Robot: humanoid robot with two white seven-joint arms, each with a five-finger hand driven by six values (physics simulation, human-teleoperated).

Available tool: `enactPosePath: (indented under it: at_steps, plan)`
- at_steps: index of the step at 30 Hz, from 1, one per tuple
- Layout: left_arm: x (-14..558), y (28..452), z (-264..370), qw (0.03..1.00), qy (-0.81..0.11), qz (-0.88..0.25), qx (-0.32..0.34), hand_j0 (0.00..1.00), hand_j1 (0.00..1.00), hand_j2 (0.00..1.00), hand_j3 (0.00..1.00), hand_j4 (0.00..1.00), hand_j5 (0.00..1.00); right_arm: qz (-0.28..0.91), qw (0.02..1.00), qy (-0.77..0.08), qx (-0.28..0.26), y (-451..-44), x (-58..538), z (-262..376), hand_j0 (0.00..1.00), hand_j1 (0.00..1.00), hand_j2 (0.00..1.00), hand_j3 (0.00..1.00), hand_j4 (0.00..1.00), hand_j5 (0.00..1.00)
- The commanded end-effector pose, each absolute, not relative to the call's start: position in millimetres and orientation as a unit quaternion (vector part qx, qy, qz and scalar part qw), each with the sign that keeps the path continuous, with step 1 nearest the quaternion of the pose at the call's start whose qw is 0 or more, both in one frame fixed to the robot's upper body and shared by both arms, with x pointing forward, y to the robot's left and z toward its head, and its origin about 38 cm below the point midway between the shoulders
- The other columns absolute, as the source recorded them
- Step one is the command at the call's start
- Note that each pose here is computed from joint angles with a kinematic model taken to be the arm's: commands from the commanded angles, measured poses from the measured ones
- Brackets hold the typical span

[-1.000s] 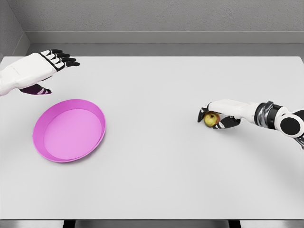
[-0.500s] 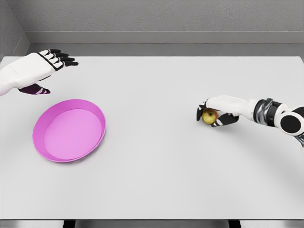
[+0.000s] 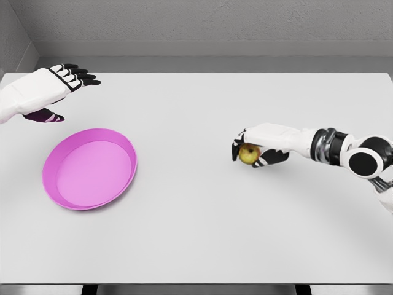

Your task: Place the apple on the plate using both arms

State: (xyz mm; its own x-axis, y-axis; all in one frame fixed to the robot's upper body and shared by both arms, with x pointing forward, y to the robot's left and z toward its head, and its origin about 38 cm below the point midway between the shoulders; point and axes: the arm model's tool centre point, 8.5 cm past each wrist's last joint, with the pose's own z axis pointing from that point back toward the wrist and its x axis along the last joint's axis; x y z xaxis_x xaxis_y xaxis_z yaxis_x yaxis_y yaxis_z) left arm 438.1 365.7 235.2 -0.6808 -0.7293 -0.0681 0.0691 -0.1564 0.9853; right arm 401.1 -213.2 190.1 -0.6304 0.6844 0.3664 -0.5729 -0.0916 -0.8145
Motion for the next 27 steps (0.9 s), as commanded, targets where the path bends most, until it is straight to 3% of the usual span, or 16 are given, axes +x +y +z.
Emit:
enactPosePath:
  at_steps: [1, 10, 24, 26, 27]
  plan:
    - [438, 366, 236, 0.284, -0.587, -0.704, 0.282, 1.0, 1.0, 1.0, 1.0, 1.0, 1.0, 0.738, 0.415, -0.53, -0.037, -199, 398, 191, 0.46, 0.46, 0.46, 0.46, 0.46, 0.46]
    - [438, 367, 236, 0.285, -0.586, -0.704, 0.282, 1.0, 1.0, 1.0, 1.0, 1.0, 1.0, 0.746, 0.391, -0.539, -0.004, -161, 392, 186, 0.46, 0.46, 0.46, 0.46, 0.46, 0.46]
    - [438, 367, 235, 0.286, -0.586, -0.704, 0.282, 1.0, 1.0, 1.0, 1.0, 1.0, 1.0, 0.75, 0.382, -0.539, 0.008, -142, 389, 181, 0.48, 0.48, 0.48, 0.48, 0.48, 0.48]
    - [438, 367, 235, 0.286, -0.586, -0.704, 0.282, 1.0, 1.0, 1.0, 1.0, 1.0, 1.0, 0.749, 0.386, -0.538, 0.007, -142, 390, 181, 0.68, 0.68, 0.68, 0.68, 0.68, 0.68]
    - [438, 368, 236, 0.286, -0.586, -0.703, 0.283, 1.0, 1.0, 1.0, 1.0, 1.0, 1.0, 0.747, 0.394, -0.535, 0.004, -143, 391, 180, 1.0, 1.0, 1.0, 1.0, 1.0, 1.0]
